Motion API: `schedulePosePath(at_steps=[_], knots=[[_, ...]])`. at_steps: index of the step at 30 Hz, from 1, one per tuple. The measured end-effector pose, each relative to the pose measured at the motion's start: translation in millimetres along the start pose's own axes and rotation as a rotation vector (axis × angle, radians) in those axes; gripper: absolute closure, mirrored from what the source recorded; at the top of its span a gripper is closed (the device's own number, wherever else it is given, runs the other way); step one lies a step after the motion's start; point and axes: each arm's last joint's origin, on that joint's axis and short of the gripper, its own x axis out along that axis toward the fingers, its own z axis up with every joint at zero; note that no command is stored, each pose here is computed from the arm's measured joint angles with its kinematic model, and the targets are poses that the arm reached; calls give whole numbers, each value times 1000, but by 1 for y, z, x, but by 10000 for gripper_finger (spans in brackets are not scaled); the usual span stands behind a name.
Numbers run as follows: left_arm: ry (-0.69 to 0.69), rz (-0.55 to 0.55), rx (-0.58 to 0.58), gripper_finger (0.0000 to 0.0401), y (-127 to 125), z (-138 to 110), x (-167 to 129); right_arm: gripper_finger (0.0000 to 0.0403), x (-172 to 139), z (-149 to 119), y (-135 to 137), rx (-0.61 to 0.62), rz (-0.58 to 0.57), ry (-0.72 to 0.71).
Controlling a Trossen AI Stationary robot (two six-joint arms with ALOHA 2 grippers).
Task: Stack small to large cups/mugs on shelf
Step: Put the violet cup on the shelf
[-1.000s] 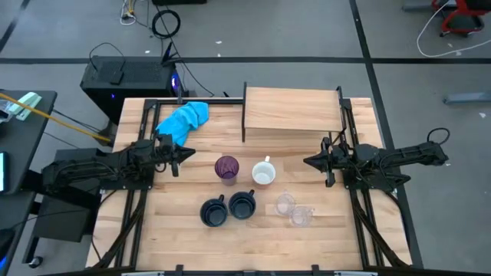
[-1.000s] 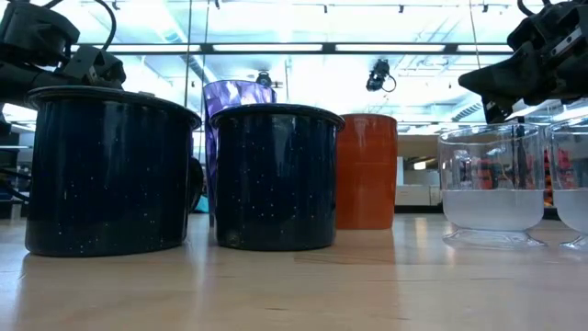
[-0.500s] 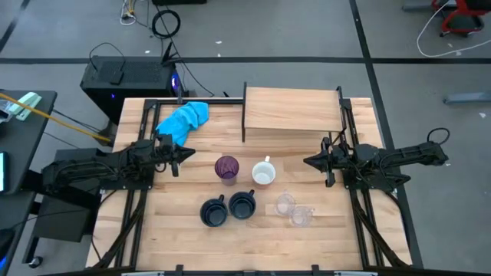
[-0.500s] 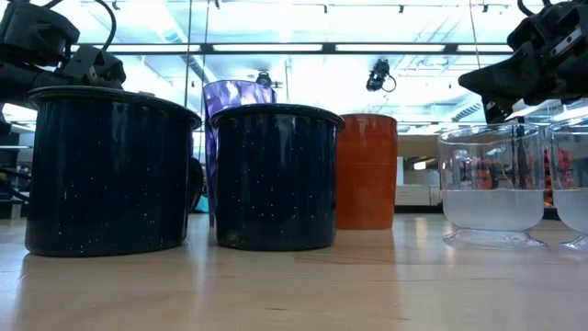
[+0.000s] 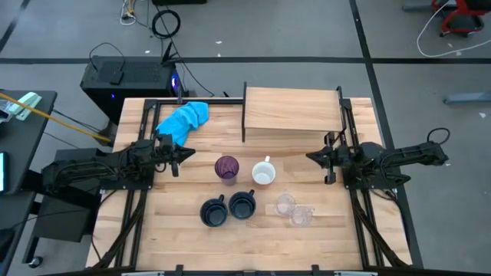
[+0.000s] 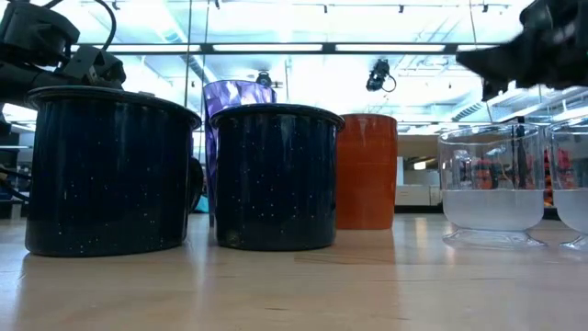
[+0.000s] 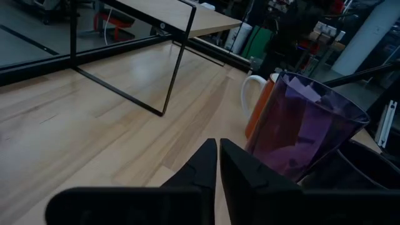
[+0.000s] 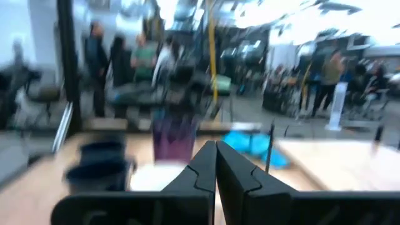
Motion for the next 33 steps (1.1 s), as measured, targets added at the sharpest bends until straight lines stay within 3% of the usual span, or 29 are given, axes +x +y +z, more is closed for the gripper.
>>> schedulePosePath(at_steps=[5,12,19,26,33], knots=[[0,0,0,370,0,0,0,387,0,10,-5,102,-89,-104],[0,0,0,367,0,0,0,387,-1,16,-11,131,-135,-166],[1,0,0,376,0,0,0,387,-2,21,-11,351,-108,-237],[0,0,0,374,0,0,0,387,-2,27,-11,365,-101,-300],[-9,-3,-1,365,0,1,0,387,5,31,-12,303,-154,-341]])
